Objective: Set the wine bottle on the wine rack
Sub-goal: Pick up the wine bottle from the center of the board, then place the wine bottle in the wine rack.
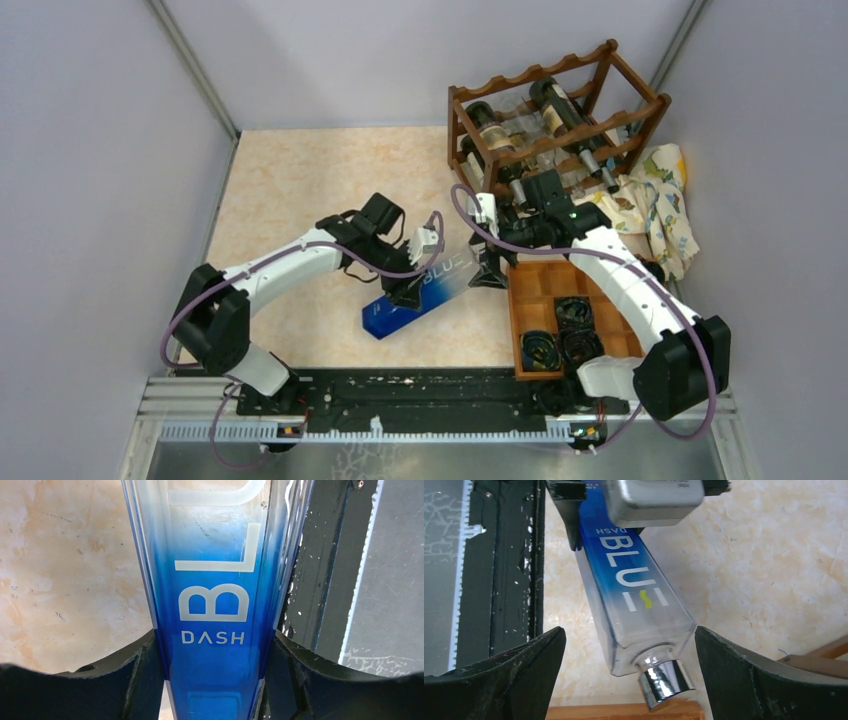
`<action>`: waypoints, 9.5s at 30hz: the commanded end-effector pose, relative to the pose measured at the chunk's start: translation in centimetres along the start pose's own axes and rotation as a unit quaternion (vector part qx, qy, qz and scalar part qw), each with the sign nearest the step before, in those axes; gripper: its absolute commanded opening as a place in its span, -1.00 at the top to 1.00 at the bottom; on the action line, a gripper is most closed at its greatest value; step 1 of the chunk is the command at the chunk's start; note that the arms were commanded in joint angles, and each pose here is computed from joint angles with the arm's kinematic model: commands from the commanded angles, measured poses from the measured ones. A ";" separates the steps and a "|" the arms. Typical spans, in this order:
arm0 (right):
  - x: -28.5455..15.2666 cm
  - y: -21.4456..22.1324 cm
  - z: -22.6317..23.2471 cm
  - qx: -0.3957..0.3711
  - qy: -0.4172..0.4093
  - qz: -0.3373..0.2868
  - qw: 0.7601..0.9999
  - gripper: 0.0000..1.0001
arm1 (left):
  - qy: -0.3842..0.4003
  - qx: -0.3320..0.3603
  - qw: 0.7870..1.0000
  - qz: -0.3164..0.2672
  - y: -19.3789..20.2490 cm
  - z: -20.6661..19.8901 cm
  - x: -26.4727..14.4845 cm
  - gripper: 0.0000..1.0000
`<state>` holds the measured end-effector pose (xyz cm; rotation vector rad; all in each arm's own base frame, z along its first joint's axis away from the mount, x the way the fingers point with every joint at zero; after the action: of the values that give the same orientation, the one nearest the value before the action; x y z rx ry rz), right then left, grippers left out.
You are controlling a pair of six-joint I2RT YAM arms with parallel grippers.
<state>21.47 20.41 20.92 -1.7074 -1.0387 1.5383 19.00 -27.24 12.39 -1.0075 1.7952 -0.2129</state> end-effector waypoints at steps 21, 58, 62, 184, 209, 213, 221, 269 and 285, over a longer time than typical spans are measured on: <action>2.4 2.2 3.7 -0.073 -0.082 0.033 0.993 -0.91 | -0.006 0.172 0.984 -0.052 -4.1 -3.5 -0.3 1.00; 3.3 1.2 3.5 -0.096 -0.068 0.062 0.991 -0.54 | 0.014 0.163 0.987 -0.014 -3.5 -2.8 1.6 1.00; 3.6 1.4 3.4 -0.089 -0.062 0.061 0.992 -0.42 | 0.017 0.163 0.986 -0.018 -3.6 -3.0 1.6 1.00; -29.0 3.0 2.3 0.162 0.386 0.319 0.850 1.00 | -0.300 0.114 0.917 -0.237 -3.7 0.6 -9.4 -0.97; -40.3 7.9 -3.9 0.182 0.565 0.240 0.768 1.00 | -0.291 0.124 0.918 -0.240 -3.5 0.0 -9.7 -0.97; -41.0 7.5 -5.2 0.171 0.586 0.214 0.762 1.00 | -0.296 0.125 0.917 -0.236 -3.4 0.2 -9.7 -0.97; -41.3 7.1 -7.3 0.155 0.600 0.155 0.769 1.00 | -0.301 0.132 0.914 -0.237 -3.2 0.4 -9.6 -0.97; -40.8 11.6 -11.9 0.137 0.597 0.045 0.789 1.00 | -0.304 0.134 0.918 -0.215 -2.6 1.2 -8.7 -0.97; -39.0 13.2 -14.1 0.111 0.580 0.026 0.807 1.00 | -0.308 0.133 0.919 -0.208 -2.3 1.6 -8.4 -0.97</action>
<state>34.02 -19.31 25.57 -1.7903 0.1274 0.4880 22.19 -22.42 19.00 -1.1037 0.9603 -0.3548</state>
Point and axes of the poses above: each gripper's point midway between its finger pads, its own x axis out along the fingers, its own z axis along the line the jaws close on, y = z × x, the point moved 2 cm from there along -x, back along the fingers, and after that the axes turned 11 degrees about -x, right-handed, at the moved point
